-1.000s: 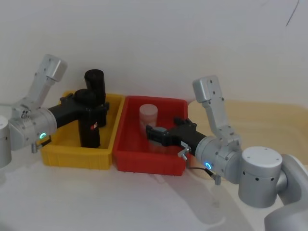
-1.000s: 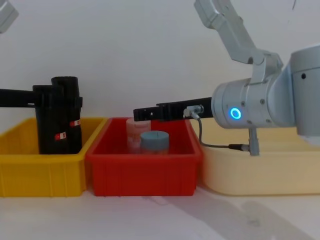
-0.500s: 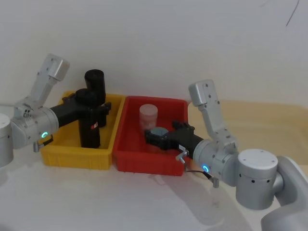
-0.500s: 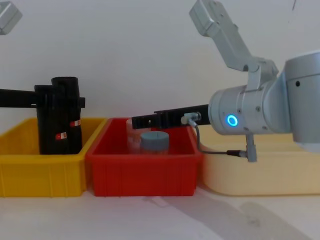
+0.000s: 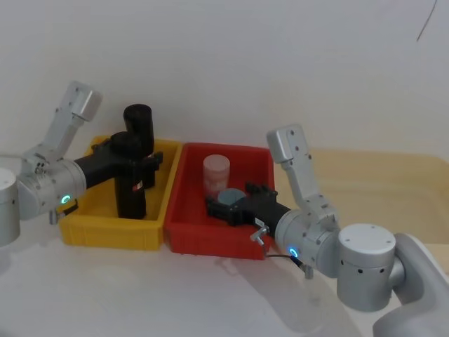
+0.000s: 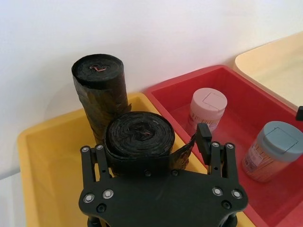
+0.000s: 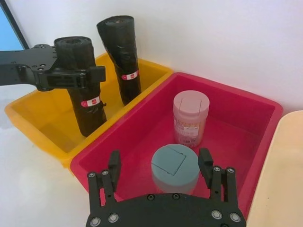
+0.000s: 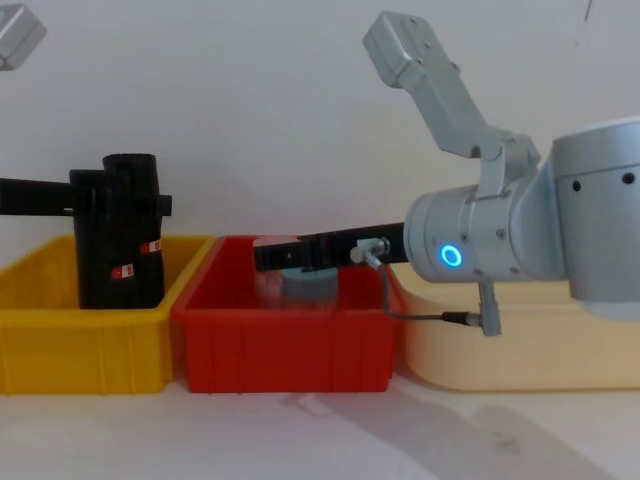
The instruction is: Pick up the garbage bag with the one hand and transfer it to the other hand.
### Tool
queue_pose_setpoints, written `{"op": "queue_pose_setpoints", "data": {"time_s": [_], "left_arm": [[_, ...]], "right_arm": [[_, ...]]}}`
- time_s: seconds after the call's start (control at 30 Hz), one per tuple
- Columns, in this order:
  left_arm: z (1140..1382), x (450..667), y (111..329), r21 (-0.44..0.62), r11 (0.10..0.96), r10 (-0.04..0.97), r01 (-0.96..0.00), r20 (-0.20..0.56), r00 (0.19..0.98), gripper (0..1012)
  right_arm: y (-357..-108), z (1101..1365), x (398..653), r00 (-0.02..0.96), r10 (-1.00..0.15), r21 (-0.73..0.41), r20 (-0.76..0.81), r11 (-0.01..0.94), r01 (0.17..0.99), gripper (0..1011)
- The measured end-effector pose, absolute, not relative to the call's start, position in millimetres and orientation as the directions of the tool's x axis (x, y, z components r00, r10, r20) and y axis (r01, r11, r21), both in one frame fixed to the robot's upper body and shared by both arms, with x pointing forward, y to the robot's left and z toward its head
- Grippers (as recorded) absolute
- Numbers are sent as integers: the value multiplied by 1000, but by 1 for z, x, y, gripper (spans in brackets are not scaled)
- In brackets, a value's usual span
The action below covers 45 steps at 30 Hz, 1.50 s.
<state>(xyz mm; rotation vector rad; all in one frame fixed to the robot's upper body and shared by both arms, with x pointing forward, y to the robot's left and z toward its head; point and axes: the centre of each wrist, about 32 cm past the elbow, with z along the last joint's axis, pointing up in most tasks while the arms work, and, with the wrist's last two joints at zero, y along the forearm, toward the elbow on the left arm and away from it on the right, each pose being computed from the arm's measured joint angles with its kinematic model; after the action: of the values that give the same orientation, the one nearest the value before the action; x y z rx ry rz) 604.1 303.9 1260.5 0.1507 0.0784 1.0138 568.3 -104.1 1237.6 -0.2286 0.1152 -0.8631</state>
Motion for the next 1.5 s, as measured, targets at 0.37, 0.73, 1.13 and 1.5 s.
{"op": "queue_pose_setpoints", "data": {"time_s": [0.37, 0.73, 1.13, 1.5], "left_arm": [[1260, 604, 304, 163, 521, 849, -838, 4, 529, 1001], [1260, 605, 304, 163, 521, 849, -838, 3, 528, 1001], [1260, 605, 304, 163, 521, 849, -838, 4, 528, 1001], [1260, 605, 304, 163, 521, 849, -838, 3, 528, 1001]], "right_arm": [[-103, 1230, 575, 649, -761, -243, 12, 627, 740, 1001], [-102, 1221, 583, 642, -766, -257, 31, 615, 746, 1001], [-103, 1215, 590, 638, -770, -262, 30, 610, 748, 1001], [-104, 1212, 592, 642, -767, -266, 21, 614, 743, 945]]}}
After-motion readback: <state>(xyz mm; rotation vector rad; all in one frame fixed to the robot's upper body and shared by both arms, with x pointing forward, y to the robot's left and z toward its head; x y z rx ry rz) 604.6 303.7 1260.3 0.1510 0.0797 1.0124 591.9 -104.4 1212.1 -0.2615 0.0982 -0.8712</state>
